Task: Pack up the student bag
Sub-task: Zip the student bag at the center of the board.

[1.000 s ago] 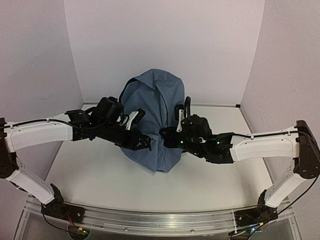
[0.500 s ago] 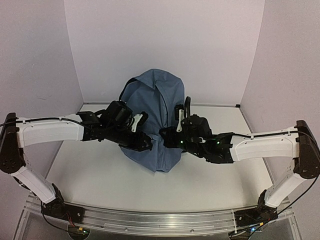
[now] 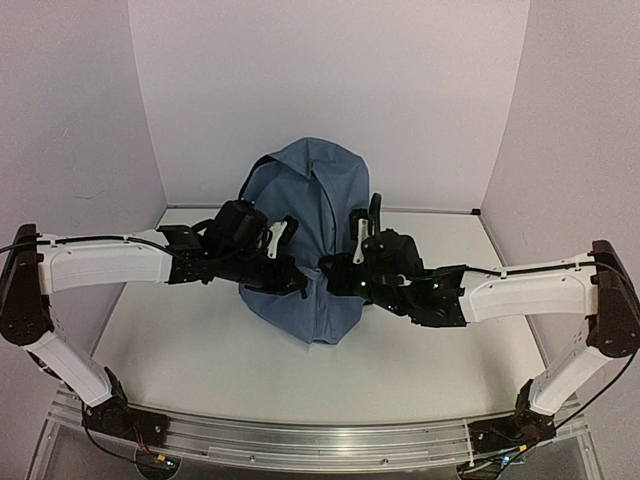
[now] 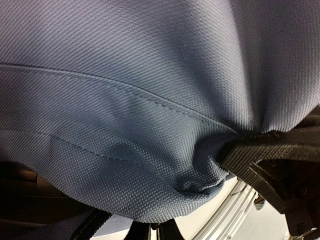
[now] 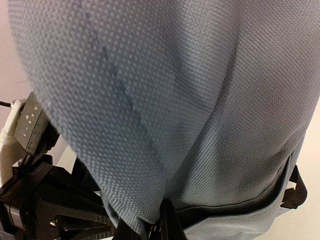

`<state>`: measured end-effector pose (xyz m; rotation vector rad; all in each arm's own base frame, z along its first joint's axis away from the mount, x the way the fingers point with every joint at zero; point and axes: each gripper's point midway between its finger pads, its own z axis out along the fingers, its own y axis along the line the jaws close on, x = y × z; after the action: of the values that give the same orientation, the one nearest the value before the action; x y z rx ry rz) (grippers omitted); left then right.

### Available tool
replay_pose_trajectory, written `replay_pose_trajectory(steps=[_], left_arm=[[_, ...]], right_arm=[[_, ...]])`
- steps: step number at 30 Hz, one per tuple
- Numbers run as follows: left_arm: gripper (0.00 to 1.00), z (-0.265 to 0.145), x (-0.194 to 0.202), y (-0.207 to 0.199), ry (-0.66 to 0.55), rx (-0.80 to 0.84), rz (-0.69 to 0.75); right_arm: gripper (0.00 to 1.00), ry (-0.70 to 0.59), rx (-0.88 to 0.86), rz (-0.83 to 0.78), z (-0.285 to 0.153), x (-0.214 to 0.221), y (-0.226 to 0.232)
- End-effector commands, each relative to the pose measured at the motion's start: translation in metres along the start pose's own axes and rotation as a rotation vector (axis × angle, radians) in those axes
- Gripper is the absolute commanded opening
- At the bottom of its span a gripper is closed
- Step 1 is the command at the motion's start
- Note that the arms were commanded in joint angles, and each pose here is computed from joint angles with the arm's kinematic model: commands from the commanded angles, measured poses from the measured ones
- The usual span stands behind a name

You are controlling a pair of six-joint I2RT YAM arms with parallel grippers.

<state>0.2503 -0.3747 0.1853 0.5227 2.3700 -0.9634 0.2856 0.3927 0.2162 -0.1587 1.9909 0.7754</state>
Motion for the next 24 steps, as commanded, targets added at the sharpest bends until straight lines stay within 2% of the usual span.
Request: replay_pose_trajectory(steps=[1, 7, 11, 18, 24], left_arm=[[0.00, -0.006, -0.022, 0.004, -0.119, -0.036, -0.039], [0.00, -0.017, -0.021, 0.037, -0.188, -0.190, -0.135], [0.00, -0.027, -0.021, 0.060, -0.220, -0.275, -0.206], [0.00, -0.054, -0.030, 0.108, -0.271, -0.365, -0.309], [0.00, -0.073, -0.034, 0.132, -0.279, -0.411, -0.313]], right_arm=[[0.00, -0.119, -0.094, 0.069, -0.009, -0.036, 0.028], [0.00, -0.137, -0.061, 0.074, -0.014, -0.038, 0.019], [0.00, -0.164, 0.030, 0.073, -0.019, -0.038, 0.000], [0.00, -0.196, 0.116, 0.061, -0.032, -0.042, -0.020], [0.00, -0.204, 0.141, 0.053, -0.037, -0.043, -0.026]])
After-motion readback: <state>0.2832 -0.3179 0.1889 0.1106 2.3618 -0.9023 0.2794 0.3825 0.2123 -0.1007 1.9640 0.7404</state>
